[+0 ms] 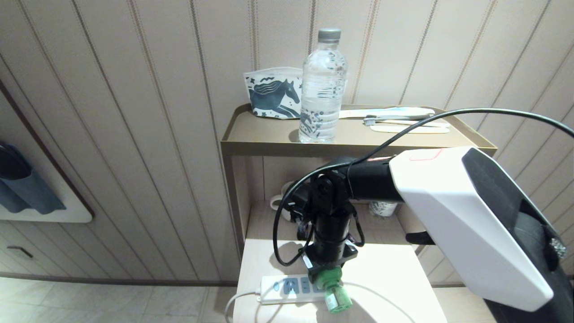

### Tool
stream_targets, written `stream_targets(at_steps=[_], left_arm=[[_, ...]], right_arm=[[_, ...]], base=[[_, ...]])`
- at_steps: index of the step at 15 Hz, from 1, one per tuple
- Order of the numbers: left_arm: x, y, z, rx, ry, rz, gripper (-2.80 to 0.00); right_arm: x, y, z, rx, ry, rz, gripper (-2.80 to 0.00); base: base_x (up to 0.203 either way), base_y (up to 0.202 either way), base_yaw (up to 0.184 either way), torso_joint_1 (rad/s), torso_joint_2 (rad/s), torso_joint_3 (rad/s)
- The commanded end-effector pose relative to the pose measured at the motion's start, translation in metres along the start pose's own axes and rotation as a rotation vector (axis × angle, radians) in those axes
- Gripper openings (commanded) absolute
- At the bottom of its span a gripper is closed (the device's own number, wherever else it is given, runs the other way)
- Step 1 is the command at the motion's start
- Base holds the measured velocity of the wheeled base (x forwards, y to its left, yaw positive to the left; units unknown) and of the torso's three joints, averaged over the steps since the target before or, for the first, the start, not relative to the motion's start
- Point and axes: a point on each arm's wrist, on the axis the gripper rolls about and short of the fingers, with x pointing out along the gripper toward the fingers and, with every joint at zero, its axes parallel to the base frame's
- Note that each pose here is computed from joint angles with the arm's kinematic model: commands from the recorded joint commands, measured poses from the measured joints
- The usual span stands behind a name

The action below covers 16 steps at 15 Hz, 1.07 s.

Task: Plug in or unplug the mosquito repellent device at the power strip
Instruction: Insert the plug into the socket

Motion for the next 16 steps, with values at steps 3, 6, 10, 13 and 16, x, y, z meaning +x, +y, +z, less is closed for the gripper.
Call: stream_targets(at_steps=[3,6,10,13,16], left_arm=[[0.0,0.0,0.0001,0.0,-0.002,0.0,-2.8],[0.0,0.0,0.0001,0.0,-0.001,0.002,-2.8],[0.0,0.0,0.0001,0.0,-0.002,0.0,-2.8],[0.0,0.0,0.0001,0.0,-0.002,0.0,-2.8],[0.0,0.0,0.0001,0.0,-0.002,0.0,-2.8]], right_arm=[[-0.004,0.0013,-0.0013,-0.004,-0.006,-0.001,-2.8],[-0.0053,0.0015,-0.0018,-0.005,-0.011,-0.009,-2.8],[-0.004,0.0022,-0.0018,-0.005,-0.008,-0.01,-2.8],[-0.0053,0.0021,-0.002,-0.007,-0.011,-0.01,-2.8],[-0.0102,0.0012,-0.0032,-0.006,-0.019,-0.008,-2.8]], base=[[0.0,0.0,0.0,0.0,0.0,0.0],[0.0,0.0,0.0,0.0,0.0,0.0],[0.0,0.0,0.0,0.0,0.0,0.0],[0.0,0.0,0.0,0.0,0.0,0.0],[0.0,0.0,0.0,0.0,0.0,0.0]])
